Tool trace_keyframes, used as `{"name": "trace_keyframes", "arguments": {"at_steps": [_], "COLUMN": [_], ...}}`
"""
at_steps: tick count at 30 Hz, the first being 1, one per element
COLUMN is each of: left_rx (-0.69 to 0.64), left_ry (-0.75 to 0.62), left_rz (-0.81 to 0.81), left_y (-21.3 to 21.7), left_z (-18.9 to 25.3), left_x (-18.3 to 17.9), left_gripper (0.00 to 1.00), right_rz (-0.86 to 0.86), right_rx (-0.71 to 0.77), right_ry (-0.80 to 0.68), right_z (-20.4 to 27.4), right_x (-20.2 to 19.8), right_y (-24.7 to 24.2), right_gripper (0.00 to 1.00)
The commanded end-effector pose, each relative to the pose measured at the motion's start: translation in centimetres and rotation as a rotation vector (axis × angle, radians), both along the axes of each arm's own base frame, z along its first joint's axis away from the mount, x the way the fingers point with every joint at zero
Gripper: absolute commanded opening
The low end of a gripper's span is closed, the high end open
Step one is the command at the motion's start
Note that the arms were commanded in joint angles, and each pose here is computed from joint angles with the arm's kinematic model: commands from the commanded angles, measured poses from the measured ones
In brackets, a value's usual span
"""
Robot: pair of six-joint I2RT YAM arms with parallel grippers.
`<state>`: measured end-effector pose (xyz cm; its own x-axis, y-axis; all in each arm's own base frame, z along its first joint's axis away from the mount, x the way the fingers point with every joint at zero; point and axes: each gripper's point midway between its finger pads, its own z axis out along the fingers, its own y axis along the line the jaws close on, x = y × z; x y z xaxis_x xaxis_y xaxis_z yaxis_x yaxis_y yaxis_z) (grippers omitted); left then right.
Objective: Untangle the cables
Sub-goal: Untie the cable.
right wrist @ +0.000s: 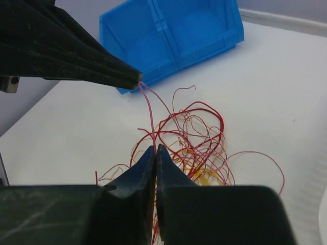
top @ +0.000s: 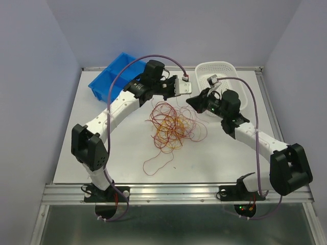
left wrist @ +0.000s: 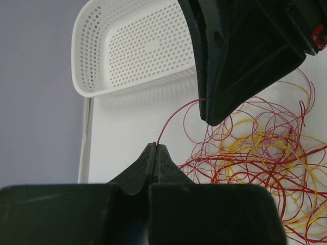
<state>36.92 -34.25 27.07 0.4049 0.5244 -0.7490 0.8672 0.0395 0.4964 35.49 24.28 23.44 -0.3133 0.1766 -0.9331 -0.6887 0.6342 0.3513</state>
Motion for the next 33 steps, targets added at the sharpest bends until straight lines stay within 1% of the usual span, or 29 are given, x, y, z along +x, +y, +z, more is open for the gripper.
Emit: {"name": "trace_keyframes", "arguments": {"at_steps": [1, 3, 4, 5, 6, 7, 8, 9, 10, 11, 12, 14, 15, 16, 17, 19, 20, 22, 23, 24, 25, 28, 29, 30, 33], "left_rx": [-0.085, -0.134, -0.165, -0.249, -0.307, -0.331, -0.350, -0.419, -0.447, -0.464, -0.542, -0.605, -0.610, -0.606, -0.601, -0.611, -0.606, -0.632, -0.639, -0.657, -0.694, -0.737, -0.730, -0.747, -0.756], "left_ry": [-0.045, -0.062, -0.069, -0.029, -0.061, -0.068, -0.068, -0.102, -0.114, -0.117, -0.130, -0.128, -0.087, -0.069, -0.047, -0.034, -0.017, -0.035, -0.019, -0.022, -0.054, -0.041, -0.021, -0.013, -0.011], "left_rz": [-0.003, 0.033, 0.100, 0.172, 0.212, 0.238, 0.250, 0.278, 0.278, 0.297, 0.316, 0.322, 0.321, 0.297, 0.291, 0.274, 0.265, 0.237, 0.240, 0.236, 0.218, 0.180, 0.182, 0.180, 0.201], "left_y": [0.8, 0.8, 1.2, 1.7, 2.0, 2.6, 3.3, 3.8, 4.2, 5.3, 5.9, 7.1, 7.1, 7.0, 6.9, 6.6, 6.5, 6.2, 6.2, 6.2, 6.3, 5.9, 5.5, 5.2, 4.5], "left_z": [4.9, 6.9, 7.8, 9.4, 10.3, 10.6, 10.5, 11.9, 12.3, 11.9, 13.2, 14.0, 12.4, 11.8, 10.6, 9.8, 8.8, 9.0, 8.2, 8.2, 9.1, 9.4, 8.7, 9.5, 9.9], "left_x": [-1.8, -1.5, -0.6, -0.5, 0.2, 0.3, -0.6, -0.5, -1.0, -1.8, -1.9, -3.0, -3.2, -3.7, -3.8, -4.1, -4.3, -4.5, -4.6, -4.6, -4.7, -4.9, -4.3, -3.9, -2.2], "left_gripper": [0.00, 0.00, 0.00, 0.19, 0.28, 0.38, 0.63, 0.74, 0.85, 0.99, 0.99, 0.99, 0.99, 0.99, 0.99, 0.99, 0.99, 0.99, 0.99, 0.99, 0.99, 0.99, 0.99, 0.99, 0.99], "right_rz": [0.010, 0.013, 0.009, 0.005, -0.003, -0.009, -0.013, -0.011, -0.004, 0.007, 0.021, 0.035, 0.046, 0.053, 0.064, 0.066, 0.068, 0.073, 0.074, 0.076, 0.070, 0.057, 0.053, 0.049, 0.054], "right_rx": [0.075, 0.105, 0.117, 0.130, 0.149, 0.157, 0.165, 0.182, 0.190, 0.200, 0.222, 0.239, 0.245, 0.266, 0.269, 0.286, 0.302, 0.310, 0.322, 0.325, 0.334, 0.349, 0.354, 0.359, 0.370], "right_ry": [-0.181, -0.215, -0.233, -0.249, -0.283, -0.297, -0.310, -0.344, -0.366, -0.389, -0.424, -0.467, -0.487, -0.531, -0.548, -0.583, -0.618, -0.644, -0.671, -0.680, -0.688, -0.716, -0.724, -0.734, -0.735], "right_z": [7.3, 9.8, 10.9, 12.0, 14.4, 15.6, 16.7, 18.9, 20.0, 21.2, 23.3, 25.5, 26.5, 28.9, 29.6, 31.6, 33.3, 34.5, 35.8, 36.2, 36.8, 38.0, 38.4, 38.9, 39.3], "right_x": [1.2, 1.2, 1.3, 1.3, 1.3, 1.3, 1.3, 1.1, 0.8, 0.5, -0.1, -0.7, -1.0, -1.8, -2.0, -2.5, -3.1, -3.5, -4.0, -4.1, -4.3, -4.5, -4.7, -4.8, -5.1], "right_y": [0.8, 0.9, 0.9, 0.8, 0.7, 0.6, 0.5, 0.5, 0.5, 0.5, 0.5, 0.4, 0.5, 0.3, 0.3, 0.2, -0.1, -0.2, -0.4, -0.4, -0.6, -0.9, -1.0, -1.1, -1.2], "right_gripper": [0.00, 0.00, 0.01, 0.01, 0.00, 0.01, 0.00, 0.00, 0.00, 0.01, 0.01, 0.00, 0.00, 0.01, 0.01, 0.01, 0.00, 0.00, 0.00, 0.00, 0.01, 0.01, 0.00, 0.01, 0.01]}}
